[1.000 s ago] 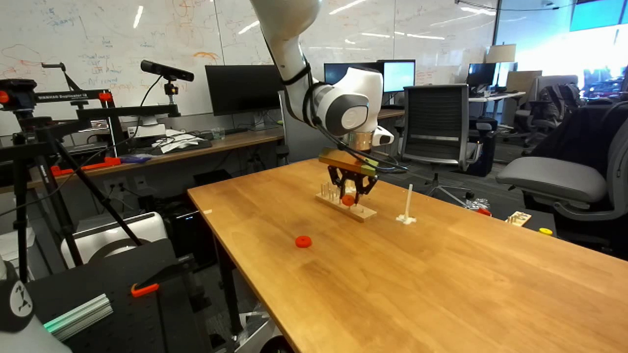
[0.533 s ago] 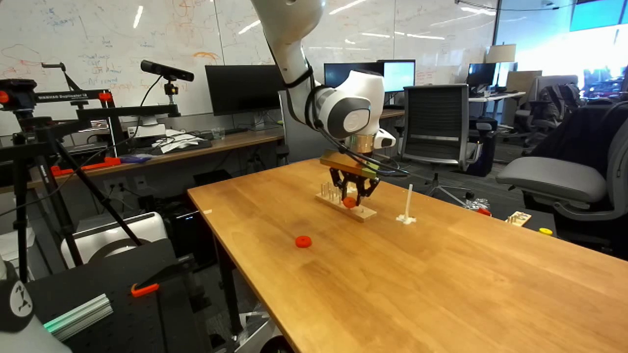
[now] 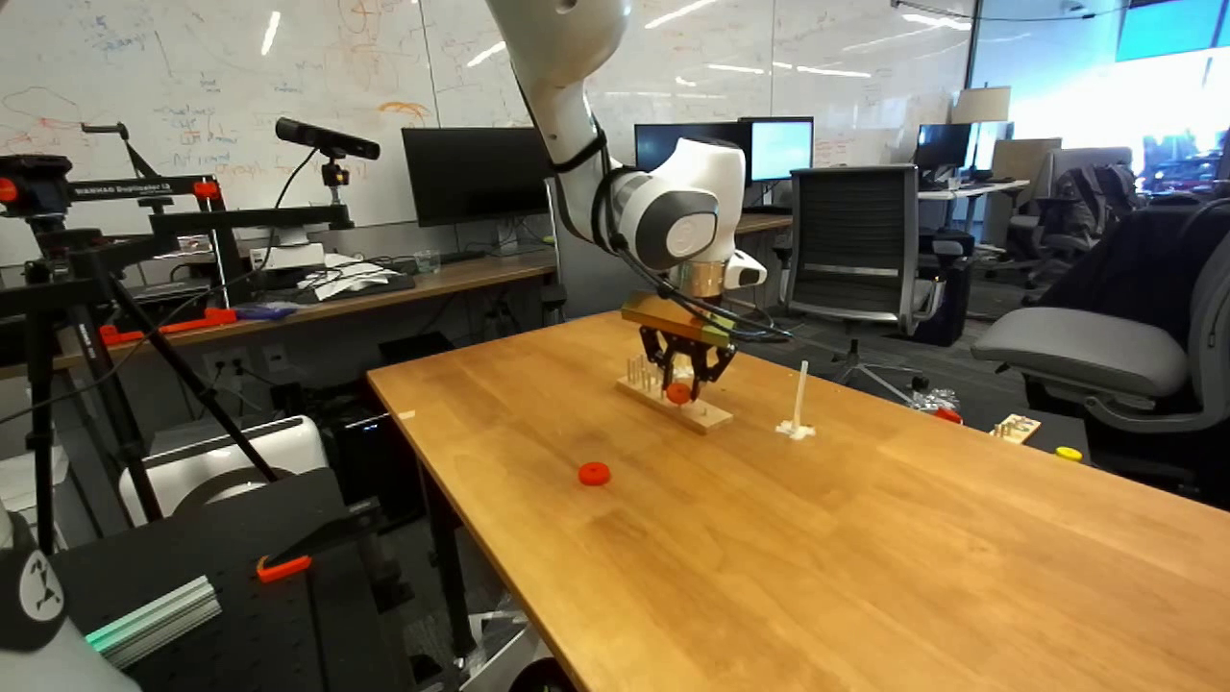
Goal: Pick up the orange ring on the right and place it on the wooden stand
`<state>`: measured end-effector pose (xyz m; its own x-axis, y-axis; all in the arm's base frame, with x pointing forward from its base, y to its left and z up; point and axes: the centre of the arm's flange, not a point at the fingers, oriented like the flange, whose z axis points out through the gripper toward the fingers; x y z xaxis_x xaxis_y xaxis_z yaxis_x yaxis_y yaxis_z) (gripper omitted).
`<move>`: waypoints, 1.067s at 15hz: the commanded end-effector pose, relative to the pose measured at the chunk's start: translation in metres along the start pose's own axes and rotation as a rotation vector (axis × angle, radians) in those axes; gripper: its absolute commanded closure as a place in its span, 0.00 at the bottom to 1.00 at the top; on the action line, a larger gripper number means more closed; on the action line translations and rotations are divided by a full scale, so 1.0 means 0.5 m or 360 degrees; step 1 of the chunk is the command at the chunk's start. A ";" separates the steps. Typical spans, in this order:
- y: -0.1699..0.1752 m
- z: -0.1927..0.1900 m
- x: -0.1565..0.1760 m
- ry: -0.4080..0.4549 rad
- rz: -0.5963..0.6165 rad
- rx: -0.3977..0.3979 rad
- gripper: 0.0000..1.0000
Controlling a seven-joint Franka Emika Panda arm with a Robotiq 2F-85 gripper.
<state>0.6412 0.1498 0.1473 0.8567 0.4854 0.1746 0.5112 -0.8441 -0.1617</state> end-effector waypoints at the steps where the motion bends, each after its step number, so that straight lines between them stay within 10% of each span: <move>1: -0.007 -0.007 0.019 0.0006 0.0004 -0.0018 0.82; 16: 0.012 0.005 0.025 -0.0015 0.0064 -0.0046 0.82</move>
<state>0.6502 0.1443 0.1450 0.8747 0.4547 0.1676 0.4788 -0.8643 -0.1542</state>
